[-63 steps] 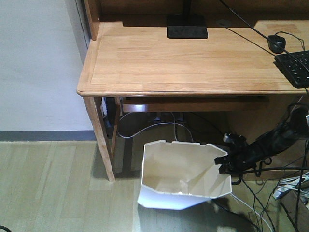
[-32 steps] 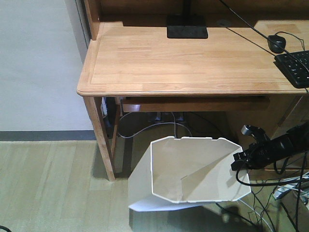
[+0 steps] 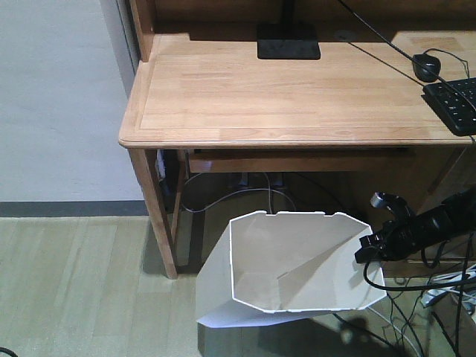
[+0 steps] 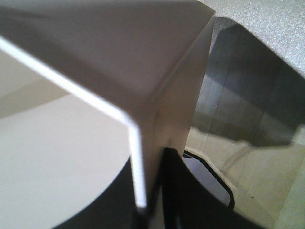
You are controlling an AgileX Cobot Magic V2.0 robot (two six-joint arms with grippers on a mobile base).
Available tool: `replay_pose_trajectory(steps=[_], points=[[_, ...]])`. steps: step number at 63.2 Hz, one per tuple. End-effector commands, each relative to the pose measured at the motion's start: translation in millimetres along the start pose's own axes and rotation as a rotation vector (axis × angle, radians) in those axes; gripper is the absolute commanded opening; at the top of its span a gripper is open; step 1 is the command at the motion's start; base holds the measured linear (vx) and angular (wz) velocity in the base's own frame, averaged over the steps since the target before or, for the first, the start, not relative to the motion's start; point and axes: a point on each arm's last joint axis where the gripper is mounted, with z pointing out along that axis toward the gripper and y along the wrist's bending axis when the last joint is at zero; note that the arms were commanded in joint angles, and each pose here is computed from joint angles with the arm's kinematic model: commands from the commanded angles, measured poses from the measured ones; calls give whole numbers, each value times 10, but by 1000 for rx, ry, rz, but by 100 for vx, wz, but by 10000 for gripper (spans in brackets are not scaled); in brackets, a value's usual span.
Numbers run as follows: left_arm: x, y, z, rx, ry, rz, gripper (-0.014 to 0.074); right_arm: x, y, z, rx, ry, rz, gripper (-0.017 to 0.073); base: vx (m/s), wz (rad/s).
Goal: Move trash bin to bedside with robot
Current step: 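Lift the white bin slightly with the right gripper, away from the desk, then drive the base toward the bed, holding the bin in the right gripper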
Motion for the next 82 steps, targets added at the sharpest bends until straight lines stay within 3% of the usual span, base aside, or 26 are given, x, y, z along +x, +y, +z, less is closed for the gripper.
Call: replay_pose_trajectory(steps=[1, 43, 82], points=[[-28, -1, -2, 0, -67, -24, -6, -205, 275, -291, -199, -86, 2, -3, 0, 0], [-28, -1, -2, 1, -67, -24, -6, -205, 275, -291, -199, -86, 2, -3, -2, 9], [-28, -1, -2, 1, -67, -24, -6, -202, 274, -290, -199, -83, 0, -3, -10, 56]])
